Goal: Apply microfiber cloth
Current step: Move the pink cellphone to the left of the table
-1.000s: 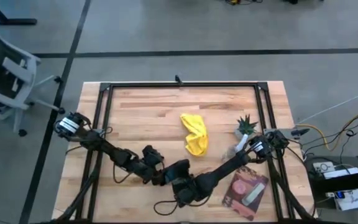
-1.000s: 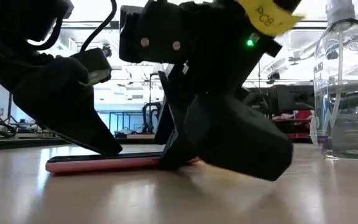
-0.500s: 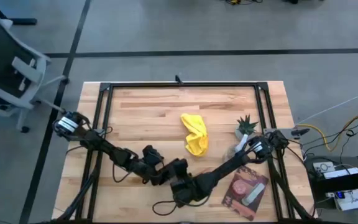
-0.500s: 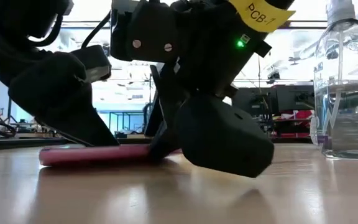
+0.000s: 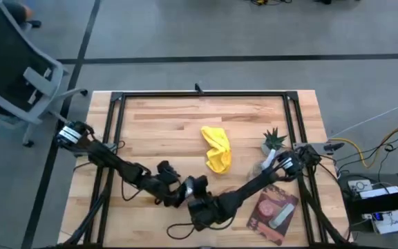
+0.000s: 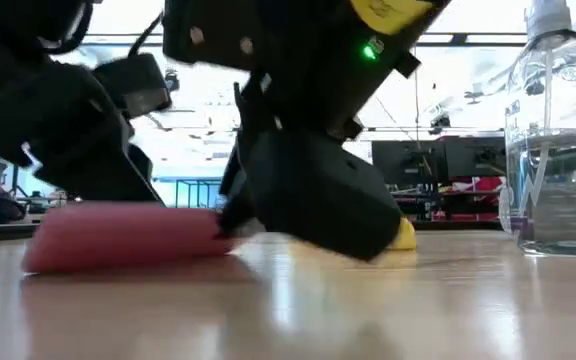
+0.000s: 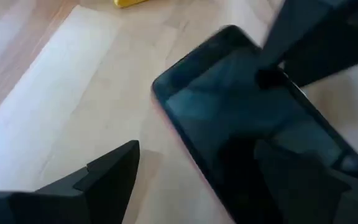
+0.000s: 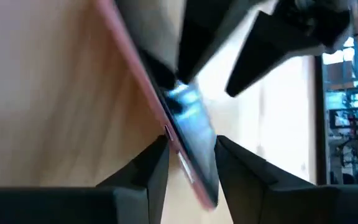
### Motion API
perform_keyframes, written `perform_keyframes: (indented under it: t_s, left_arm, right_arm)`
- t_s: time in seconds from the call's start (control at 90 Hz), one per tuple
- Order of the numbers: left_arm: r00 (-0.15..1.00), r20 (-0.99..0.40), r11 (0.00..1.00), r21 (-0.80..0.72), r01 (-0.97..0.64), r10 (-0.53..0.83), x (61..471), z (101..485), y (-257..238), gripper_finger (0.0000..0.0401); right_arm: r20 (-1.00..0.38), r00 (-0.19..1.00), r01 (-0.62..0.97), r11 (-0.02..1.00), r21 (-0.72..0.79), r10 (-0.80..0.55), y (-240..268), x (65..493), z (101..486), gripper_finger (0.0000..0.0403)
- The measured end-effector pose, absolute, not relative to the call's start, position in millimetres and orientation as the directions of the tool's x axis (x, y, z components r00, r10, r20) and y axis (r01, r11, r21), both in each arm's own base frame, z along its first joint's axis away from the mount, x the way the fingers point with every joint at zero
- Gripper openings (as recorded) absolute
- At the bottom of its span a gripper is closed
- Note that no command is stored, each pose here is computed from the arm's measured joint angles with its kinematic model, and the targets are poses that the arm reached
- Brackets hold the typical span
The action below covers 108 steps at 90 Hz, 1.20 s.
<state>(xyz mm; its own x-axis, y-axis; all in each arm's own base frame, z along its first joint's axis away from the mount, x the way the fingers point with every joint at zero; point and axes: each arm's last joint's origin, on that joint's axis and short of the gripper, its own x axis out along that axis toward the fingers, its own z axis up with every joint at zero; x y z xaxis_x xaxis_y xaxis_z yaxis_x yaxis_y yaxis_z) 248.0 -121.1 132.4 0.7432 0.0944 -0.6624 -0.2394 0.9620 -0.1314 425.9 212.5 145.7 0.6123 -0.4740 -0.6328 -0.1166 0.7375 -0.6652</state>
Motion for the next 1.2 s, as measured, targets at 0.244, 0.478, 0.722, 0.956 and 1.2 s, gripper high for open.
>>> perform_keyframes:
  t_s: [0.244, 0.478, 0.722, 0.956, 1.2]
  left_arm:
    - [0.683, -0.704, 0.948, -0.045, -0.314, 0.193, 242.2, 132.7, -107.7, 0.0310]
    - [0.614, -0.757, 0.918, -0.051, -0.394, 0.222, 232.9, 111.6, -104.6, 0.0310]
    - [0.633, -0.744, 0.911, -0.081, -0.403, 0.214, 221.3, 99.5, -115.4, 0.0310]
    - [0.656, -0.744, 0.925, -0.146, -0.350, 0.131, 219.4, 99.3, -127.3, 0.0310]
    - [0.641, -0.756, 0.928, -0.137, -0.348, 0.129, 217.0, 97.3, -126.4, 0.0310]
  right_arm:
    - [-0.662, 0.600, -0.038, 0.810, -0.585, -0.450, 211.0, 415.3, 171.5, 0.0144]
    - [-0.769, 0.528, 0.010, 0.908, -0.419, -0.360, 200.4, 417.3, 160.2, 0.0160]
    - [-0.913, 0.403, 0.142, 0.990, 0.004, -0.054, 176.6, 436.6, 133.0, 0.0144]
    - [-0.889, 0.455, 0.242, 0.954, 0.175, 0.048, 165.6, 454.3, 120.7, 0.0123]
    - [-0.848, 0.527, 0.193, 0.965, 0.180, 0.053, 168.2, 463.5, 131.8, 0.0125]
